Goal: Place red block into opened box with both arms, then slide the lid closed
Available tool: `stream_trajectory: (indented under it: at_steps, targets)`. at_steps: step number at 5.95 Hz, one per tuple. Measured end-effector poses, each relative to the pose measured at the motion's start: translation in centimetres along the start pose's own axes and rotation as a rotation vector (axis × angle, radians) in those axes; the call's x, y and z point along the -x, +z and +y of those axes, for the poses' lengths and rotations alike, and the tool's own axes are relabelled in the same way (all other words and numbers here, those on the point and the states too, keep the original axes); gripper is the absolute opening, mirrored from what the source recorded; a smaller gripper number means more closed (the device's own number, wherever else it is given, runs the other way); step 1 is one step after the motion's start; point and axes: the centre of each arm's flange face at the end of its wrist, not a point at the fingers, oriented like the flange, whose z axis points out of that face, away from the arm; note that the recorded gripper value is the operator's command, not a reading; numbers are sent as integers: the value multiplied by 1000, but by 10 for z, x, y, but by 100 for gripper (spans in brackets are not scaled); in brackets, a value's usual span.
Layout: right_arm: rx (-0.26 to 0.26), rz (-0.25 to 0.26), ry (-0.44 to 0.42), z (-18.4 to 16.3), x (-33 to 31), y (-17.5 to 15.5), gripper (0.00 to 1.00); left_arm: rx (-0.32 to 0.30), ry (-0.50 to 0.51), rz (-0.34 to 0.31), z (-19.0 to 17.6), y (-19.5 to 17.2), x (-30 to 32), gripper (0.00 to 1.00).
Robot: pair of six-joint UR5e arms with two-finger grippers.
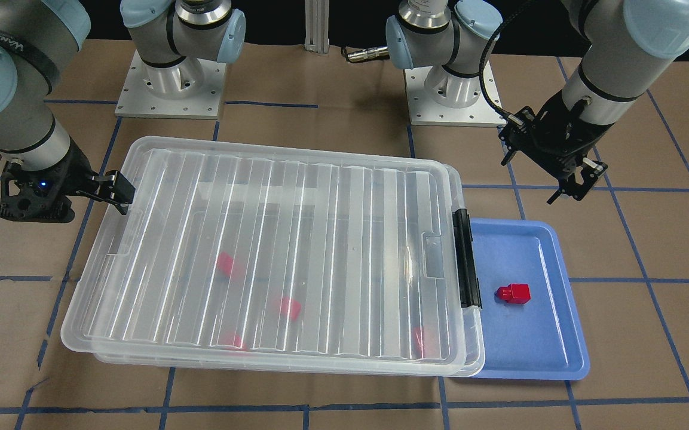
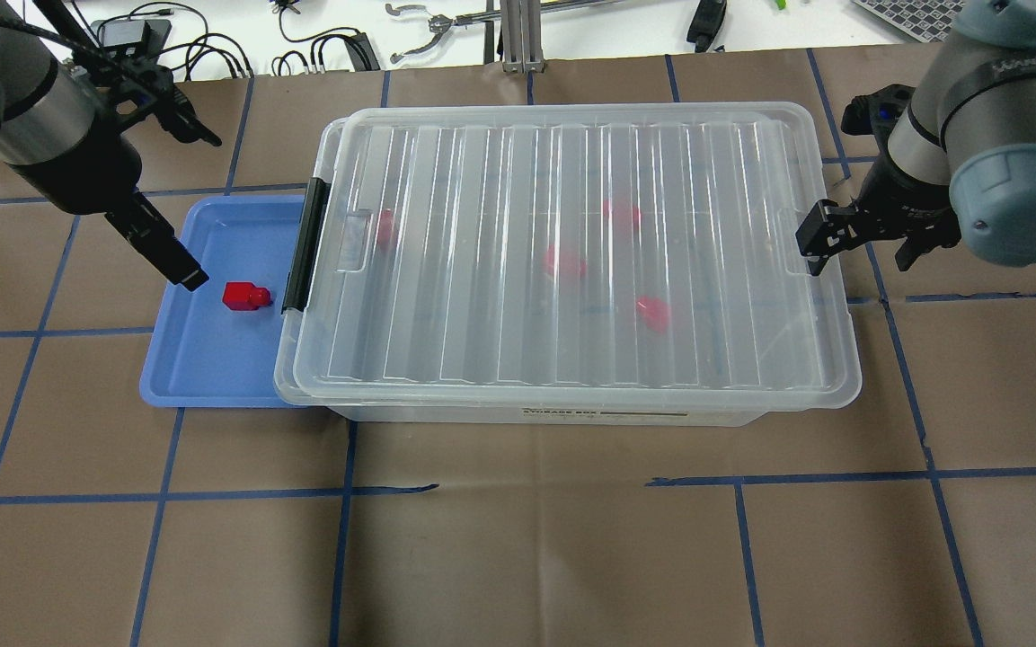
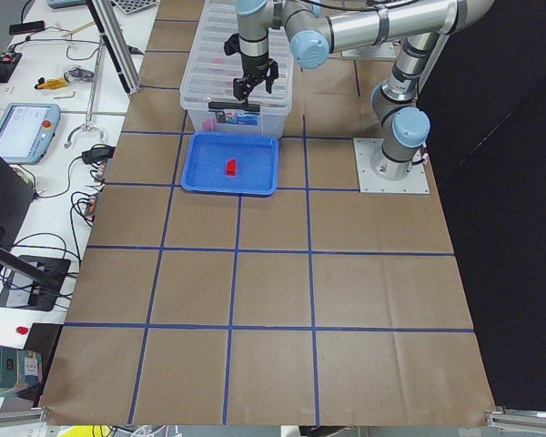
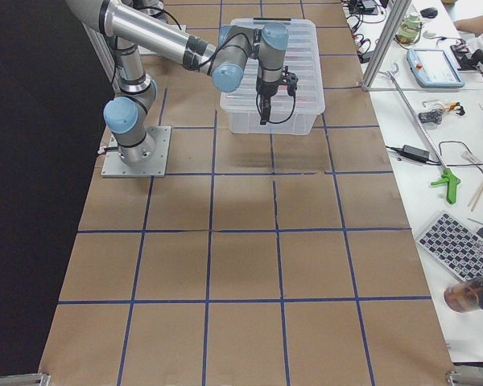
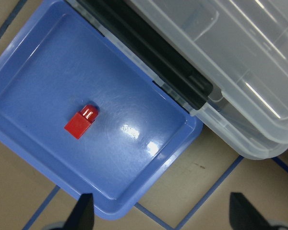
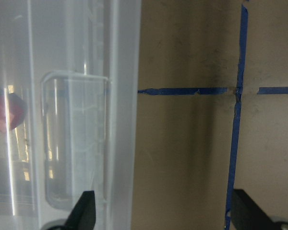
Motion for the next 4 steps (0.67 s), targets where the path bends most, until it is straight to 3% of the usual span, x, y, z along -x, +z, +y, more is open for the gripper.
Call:
stream_trajectory:
  at_steps: [2, 4]
  targets:
    - [7, 26, -5, 0, -9, 1, 100, -14, 175, -22, 11, 50, 8, 98]
    - [12, 43, -24, 0, -24, 2, 100, -15, 289, -5, 24, 92, 36, 98]
